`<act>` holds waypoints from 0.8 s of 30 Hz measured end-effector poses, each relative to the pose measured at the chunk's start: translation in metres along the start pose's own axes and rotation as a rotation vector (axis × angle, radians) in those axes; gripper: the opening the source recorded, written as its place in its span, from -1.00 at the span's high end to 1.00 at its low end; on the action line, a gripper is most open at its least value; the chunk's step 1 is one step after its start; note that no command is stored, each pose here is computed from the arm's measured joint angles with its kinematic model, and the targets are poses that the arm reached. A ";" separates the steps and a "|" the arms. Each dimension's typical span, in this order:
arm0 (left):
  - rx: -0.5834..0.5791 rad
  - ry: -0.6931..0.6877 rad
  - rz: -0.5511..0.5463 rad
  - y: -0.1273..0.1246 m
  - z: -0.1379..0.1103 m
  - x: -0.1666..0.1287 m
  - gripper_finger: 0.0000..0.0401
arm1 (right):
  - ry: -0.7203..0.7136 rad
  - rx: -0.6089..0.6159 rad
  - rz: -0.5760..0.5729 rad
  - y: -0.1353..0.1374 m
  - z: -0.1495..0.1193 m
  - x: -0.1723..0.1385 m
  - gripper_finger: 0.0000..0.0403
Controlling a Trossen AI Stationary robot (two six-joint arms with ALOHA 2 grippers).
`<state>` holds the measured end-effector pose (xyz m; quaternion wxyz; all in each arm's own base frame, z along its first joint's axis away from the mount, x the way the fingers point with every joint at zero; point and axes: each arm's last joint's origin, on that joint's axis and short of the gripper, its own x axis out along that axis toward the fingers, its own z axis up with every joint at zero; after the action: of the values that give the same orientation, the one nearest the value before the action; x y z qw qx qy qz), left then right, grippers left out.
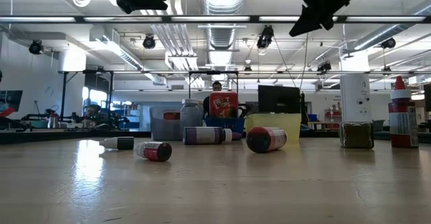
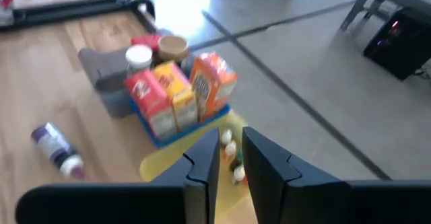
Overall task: Pick & Place Kitchen Items
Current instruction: Move the black food coloring bottle to the center of the table
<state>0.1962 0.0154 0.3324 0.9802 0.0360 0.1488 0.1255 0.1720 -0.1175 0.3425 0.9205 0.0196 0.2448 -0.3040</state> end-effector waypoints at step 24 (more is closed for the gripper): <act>0.000 0.000 0.000 0.000 0.000 0.000 -0.11 | 0.114 -0.226 0.423 0.051 -0.013 0.005 0.68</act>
<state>0.1962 0.0154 0.3324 0.9802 0.0362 0.1488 0.1257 0.1990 -0.0762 0.3232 0.9447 -0.0157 0.3193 -0.0735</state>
